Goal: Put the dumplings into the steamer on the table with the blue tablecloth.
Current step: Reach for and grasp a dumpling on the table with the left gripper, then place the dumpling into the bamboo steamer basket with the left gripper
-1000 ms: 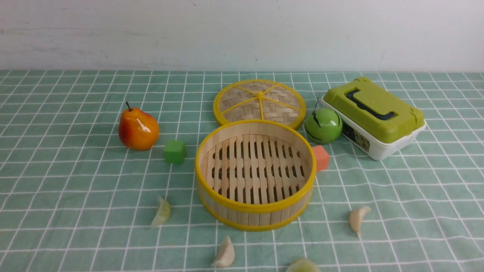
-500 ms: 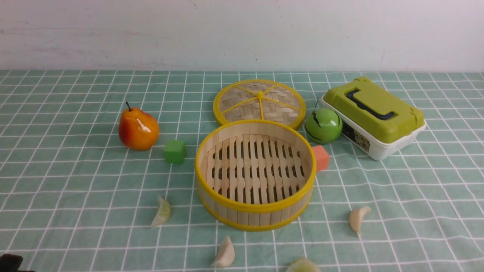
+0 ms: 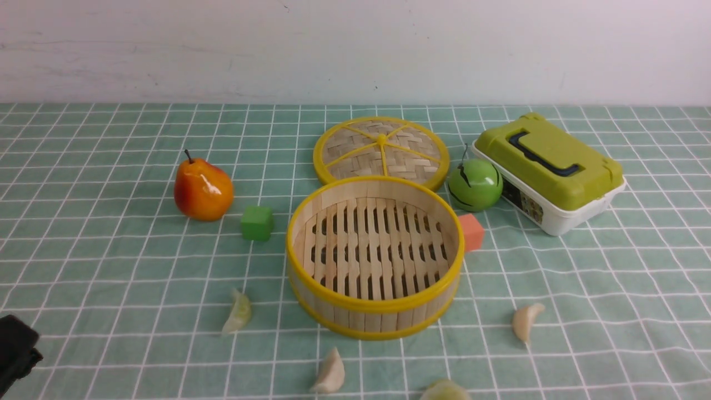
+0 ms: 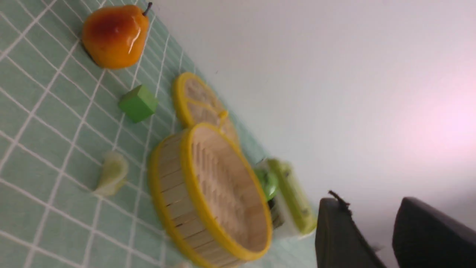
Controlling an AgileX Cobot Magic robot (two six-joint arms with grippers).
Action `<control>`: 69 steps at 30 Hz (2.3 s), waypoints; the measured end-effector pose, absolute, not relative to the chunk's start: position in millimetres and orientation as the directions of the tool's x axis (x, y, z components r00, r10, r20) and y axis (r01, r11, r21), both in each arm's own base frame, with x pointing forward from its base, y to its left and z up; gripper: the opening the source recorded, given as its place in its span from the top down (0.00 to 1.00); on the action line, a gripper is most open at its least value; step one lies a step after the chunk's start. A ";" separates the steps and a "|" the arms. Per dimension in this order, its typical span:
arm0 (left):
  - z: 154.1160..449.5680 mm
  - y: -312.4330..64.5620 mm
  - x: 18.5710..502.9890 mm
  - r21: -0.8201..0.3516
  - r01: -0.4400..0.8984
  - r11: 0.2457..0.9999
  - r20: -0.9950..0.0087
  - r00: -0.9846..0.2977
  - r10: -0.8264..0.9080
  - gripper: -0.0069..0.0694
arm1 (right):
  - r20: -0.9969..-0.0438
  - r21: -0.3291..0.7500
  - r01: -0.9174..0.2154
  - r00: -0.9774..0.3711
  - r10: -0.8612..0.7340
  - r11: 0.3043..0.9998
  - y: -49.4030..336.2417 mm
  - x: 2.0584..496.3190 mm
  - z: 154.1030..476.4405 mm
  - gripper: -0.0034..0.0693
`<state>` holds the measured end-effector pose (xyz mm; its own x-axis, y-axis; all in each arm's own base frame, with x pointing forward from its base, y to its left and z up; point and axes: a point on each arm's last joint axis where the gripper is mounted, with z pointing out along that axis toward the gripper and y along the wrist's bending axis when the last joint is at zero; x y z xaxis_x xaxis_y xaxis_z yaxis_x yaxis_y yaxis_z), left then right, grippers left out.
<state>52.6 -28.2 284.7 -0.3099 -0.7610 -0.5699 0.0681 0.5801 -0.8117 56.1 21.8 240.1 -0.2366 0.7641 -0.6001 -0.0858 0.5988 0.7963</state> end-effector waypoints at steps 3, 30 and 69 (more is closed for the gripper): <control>308.6 -31.2 75.1 -0.657 0.030 0.753 -0.668 -0.487 -0.563 0.74 | -0.763 0.629 -0.115 -0.285 0.581 0.769 24.3 74.2 277.3 0.98; 253.6 -121.4 295.9 -0.105 0.129 0.986 -0.304 -0.948 0.092 0.28 | -0.610 0.235 -0.641 -0.683 -0.402 0.731 91.9 162.1 321.8 0.98; 319.6 -221.8 376.6 -0.183 0.279 0.943 -0.481 -0.862 0.162 0.65 | -0.597 0.194 -0.604 -0.698 -0.396 0.773 86.8 165.1 319.8 0.95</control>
<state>376.6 -221.8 319.6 -0.8617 0.1621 -0.4808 0.2794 0.9426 -0.1831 165.1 86.8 319.8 -0.6979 -0.3959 -0.5968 -0.6042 0.7729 0.1937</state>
